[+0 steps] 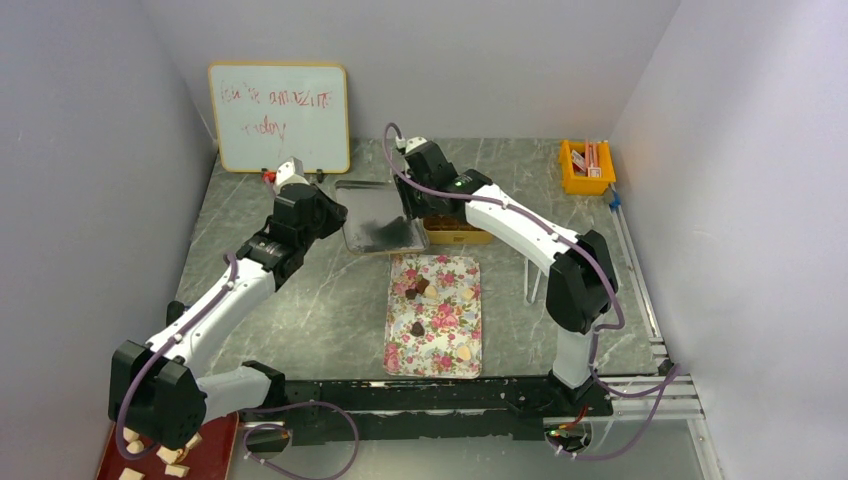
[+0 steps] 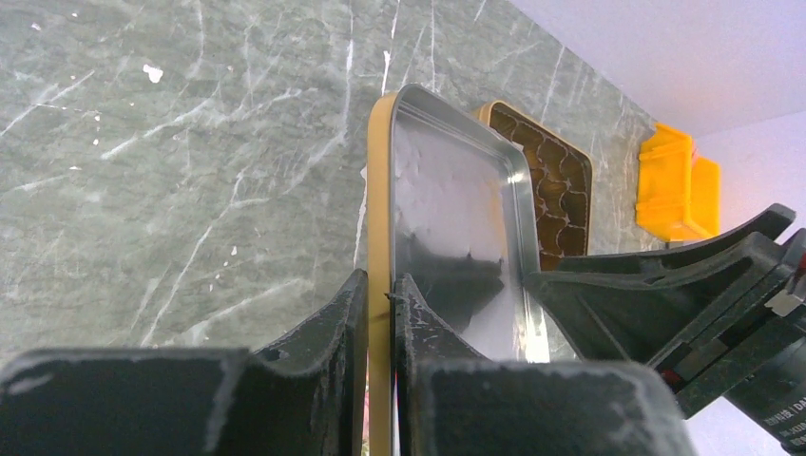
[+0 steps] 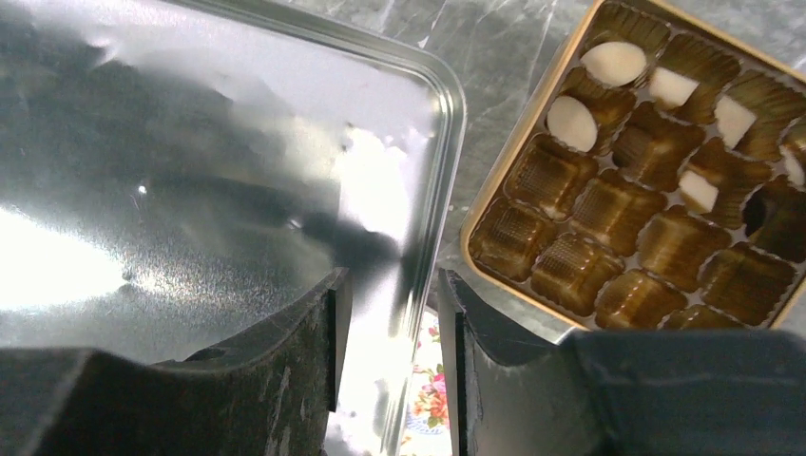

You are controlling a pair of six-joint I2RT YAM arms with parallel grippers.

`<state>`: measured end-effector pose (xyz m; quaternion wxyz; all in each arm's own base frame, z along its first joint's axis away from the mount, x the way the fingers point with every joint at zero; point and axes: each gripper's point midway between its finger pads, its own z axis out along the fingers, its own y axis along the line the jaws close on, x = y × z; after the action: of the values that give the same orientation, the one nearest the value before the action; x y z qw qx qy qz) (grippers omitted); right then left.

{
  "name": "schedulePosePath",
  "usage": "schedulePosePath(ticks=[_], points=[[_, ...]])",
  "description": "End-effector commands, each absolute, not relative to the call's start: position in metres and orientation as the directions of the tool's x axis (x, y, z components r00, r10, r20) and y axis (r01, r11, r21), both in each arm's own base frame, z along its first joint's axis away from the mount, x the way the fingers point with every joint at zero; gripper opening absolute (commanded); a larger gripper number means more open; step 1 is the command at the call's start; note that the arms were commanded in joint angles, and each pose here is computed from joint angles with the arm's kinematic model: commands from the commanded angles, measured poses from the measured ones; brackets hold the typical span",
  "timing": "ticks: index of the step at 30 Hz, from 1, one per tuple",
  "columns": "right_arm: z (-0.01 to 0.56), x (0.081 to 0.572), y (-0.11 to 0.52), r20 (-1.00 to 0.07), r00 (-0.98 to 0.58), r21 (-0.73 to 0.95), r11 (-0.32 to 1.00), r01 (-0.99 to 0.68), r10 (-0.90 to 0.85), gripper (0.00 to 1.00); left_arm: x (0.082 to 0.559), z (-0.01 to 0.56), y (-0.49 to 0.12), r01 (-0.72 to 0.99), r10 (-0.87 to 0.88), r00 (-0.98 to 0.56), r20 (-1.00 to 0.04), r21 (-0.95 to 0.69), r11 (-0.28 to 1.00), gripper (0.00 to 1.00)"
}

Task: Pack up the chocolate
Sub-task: Pick up the box lid from the center of the board.

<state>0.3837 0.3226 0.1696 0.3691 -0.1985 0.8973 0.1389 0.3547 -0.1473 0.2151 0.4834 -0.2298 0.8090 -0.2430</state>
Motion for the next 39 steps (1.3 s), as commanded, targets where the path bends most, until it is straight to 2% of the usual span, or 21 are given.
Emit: schedulePosePath(ticks=[1,9,11,18,24,30,39], points=[[0.215,0.398,0.321,-0.802,-0.536,0.031,0.877,-0.48,-0.265,0.42,0.365,0.25,-0.158,-0.063,-0.632,-0.381,-0.675,-0.663,0.746,0.05],[0.252,0.393,0.324,-0.857,-0.443,0.009,0.85,-0.527,-0.265,0.45,0.364,0.244,-0.159,-0.068,-0.626,-0.398,-0.671,-0.659,0.749,0.05],[0.263,0.387,0.327,-0.871,-0.407,-0.006,0.835,-0.55,-0.274,0.48,0.365,0.242,-0.159,-0.076,-0.618,-0.406,-0.673,-0.649,0.757,0.05],[0.293,0.332,0.348,-0.895,-0.2,-0.167,0.716,-0.678,-0.398,0.5,0.373,0.242,-0.165,-0.087,-0.59,-0.446,-0.673,-0.623,0.777,0.05],[0.299,0.281,0.355,-0.875,-0.071,-0.295,0.643,-0.706,-0.48,0.52,0.38,0.246,-0.176,-0.078,-0.57,-0.494,-0.657,-0.619,0.781,0.05],[0.294,0.241,0.346,-0.829,0.052,-0.453,0.614,-0.646,-0.557,0.53,0.384,0.261,-0.187,-0.067,-0.563,-0.538,-0.627,-0.634,0.77,0.05],[0.279,0.229,0.326,-0.722,0.137,-0.654,0.604,-0.456,-0.679,0.53,0.378,0.276,-0.203,-0.045,-0.554,-0.611,-0.566,-0.673,0.738,0.05]])
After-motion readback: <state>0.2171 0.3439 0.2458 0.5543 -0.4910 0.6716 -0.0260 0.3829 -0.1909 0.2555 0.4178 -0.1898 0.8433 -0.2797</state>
